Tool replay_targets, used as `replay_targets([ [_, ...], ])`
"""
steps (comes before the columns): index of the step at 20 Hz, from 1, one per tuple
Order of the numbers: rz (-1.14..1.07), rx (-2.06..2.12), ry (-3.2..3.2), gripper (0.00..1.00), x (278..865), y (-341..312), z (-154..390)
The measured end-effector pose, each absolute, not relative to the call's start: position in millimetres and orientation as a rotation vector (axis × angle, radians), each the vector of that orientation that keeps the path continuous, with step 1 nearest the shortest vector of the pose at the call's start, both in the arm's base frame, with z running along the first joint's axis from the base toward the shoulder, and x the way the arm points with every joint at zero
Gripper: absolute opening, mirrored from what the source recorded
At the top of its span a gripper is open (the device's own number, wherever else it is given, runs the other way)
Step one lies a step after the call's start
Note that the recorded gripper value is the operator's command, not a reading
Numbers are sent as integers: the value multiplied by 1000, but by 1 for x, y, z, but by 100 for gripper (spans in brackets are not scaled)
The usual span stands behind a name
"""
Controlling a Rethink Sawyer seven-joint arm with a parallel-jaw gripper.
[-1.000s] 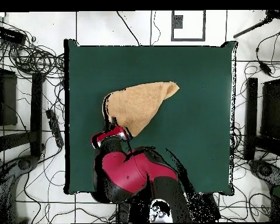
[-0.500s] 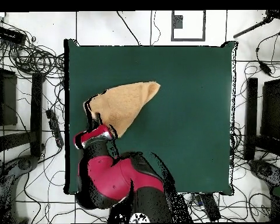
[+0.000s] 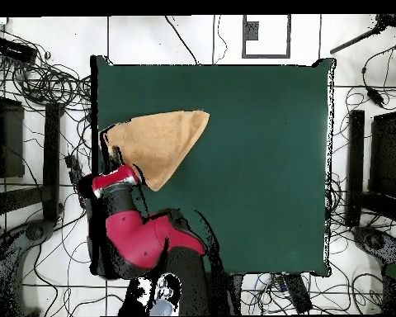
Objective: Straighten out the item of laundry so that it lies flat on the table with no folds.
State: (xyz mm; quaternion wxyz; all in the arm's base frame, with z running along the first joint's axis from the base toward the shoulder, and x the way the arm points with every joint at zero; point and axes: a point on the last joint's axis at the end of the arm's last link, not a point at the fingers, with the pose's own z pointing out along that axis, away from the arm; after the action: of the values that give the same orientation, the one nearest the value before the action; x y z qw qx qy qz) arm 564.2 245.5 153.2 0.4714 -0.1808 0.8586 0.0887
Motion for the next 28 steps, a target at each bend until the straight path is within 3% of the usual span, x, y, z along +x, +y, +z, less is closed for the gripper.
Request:
replay_targets([
  [7,166,-331,2123,0,597,222,85],
  [17,56,-270,2189,0,593,196,27],
  [28,40,-279,2137,0,602,210,58],
])
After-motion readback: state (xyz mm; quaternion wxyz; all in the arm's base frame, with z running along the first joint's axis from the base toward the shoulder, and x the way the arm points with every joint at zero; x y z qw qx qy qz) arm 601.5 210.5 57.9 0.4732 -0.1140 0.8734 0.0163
